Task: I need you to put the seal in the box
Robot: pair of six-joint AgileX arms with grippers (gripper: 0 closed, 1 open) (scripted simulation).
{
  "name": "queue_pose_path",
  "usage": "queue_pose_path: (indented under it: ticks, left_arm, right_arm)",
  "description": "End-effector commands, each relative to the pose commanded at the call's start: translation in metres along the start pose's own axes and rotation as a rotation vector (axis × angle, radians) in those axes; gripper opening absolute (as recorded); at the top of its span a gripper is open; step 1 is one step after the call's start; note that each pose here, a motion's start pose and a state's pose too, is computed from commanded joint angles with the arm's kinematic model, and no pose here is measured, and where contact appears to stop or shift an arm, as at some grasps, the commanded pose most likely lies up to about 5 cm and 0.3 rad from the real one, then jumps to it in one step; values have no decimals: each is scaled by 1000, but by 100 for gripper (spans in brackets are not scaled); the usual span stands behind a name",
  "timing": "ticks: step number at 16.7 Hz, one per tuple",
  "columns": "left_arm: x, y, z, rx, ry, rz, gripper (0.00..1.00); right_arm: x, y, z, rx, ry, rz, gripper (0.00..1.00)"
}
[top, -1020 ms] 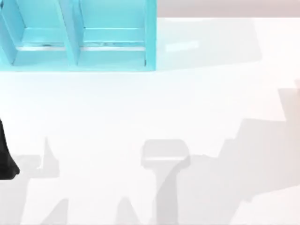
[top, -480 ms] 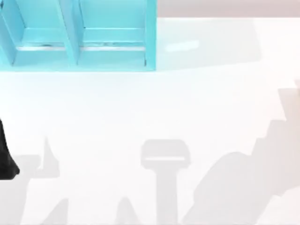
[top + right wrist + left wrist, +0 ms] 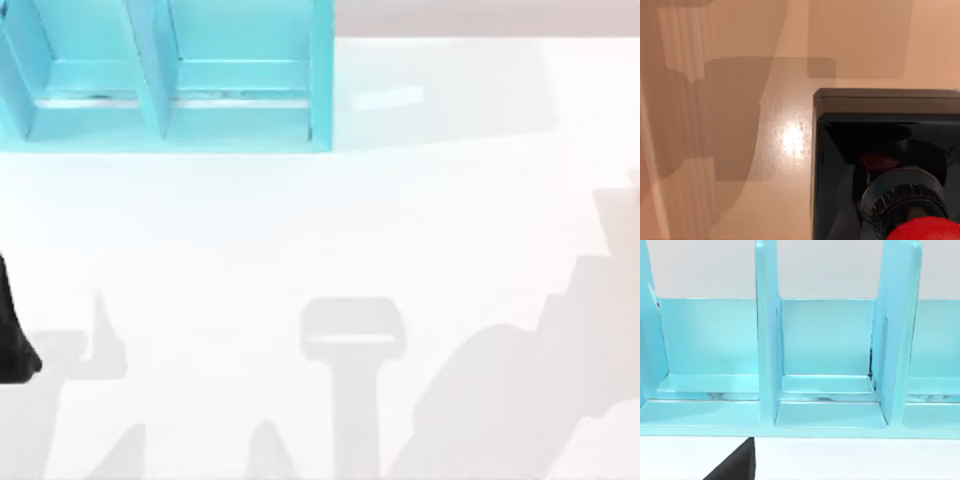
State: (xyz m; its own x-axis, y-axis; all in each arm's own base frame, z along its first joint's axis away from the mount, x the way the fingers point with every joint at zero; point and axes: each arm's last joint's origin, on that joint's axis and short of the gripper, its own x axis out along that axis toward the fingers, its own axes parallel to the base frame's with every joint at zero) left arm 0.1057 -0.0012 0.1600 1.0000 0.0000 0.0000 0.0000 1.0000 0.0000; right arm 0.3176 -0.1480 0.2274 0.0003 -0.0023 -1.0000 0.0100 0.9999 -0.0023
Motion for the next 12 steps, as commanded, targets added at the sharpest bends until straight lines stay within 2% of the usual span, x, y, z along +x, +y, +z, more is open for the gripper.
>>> queue_pose_path:
  ticks: [6,12]
  left_arm:
    - [0,0,0,0,0,0,100]
    - [0,0,0,0,0,0,100]
  right_arm:
    - [0,0,0,0,0,0,98]
    - [0,0,0,0,0,0,100]
